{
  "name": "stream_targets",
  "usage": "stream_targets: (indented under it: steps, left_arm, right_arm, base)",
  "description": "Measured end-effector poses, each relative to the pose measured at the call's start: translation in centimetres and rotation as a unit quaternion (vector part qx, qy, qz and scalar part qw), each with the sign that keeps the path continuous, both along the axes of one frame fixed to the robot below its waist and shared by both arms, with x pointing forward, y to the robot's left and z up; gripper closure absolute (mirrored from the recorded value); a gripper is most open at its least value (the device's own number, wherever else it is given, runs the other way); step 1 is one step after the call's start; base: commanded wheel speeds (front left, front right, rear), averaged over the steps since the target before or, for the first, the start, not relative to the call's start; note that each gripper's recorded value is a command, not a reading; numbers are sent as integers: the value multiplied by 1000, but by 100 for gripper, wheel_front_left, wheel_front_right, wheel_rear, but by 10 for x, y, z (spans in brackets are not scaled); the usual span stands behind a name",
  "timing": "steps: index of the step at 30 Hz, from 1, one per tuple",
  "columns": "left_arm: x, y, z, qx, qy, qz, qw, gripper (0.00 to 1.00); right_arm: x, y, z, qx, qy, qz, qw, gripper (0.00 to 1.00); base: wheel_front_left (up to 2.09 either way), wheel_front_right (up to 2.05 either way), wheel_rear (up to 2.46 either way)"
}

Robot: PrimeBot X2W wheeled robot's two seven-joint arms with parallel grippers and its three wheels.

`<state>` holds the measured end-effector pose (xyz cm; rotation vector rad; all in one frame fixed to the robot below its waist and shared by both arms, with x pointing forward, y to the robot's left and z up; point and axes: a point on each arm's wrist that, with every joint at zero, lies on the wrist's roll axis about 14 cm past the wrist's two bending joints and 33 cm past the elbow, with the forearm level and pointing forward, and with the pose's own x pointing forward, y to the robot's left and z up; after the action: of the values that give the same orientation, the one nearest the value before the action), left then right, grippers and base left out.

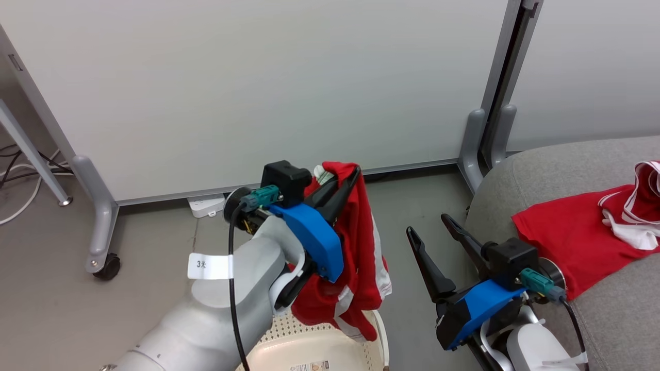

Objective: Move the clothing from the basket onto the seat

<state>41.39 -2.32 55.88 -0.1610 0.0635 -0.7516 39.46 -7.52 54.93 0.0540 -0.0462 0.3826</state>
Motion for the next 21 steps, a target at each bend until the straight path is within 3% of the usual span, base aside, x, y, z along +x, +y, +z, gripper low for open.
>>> stream_targets:
  steps: [11, 21]
  left_arm:
    - [-4, -13, 7, 9, -11, -23, 1000, 100]
    - [-3, -26, 1, 11, -5, -42, 999, 100]
  right_arm:
    - [-7, -2, -6, 3, 12, -2, 1000, 0]
    - [0, 18, -23, -13, 45, 28, 998, 0]
  base:
    - [0, 0, 0]
    - [0, 0, 0]
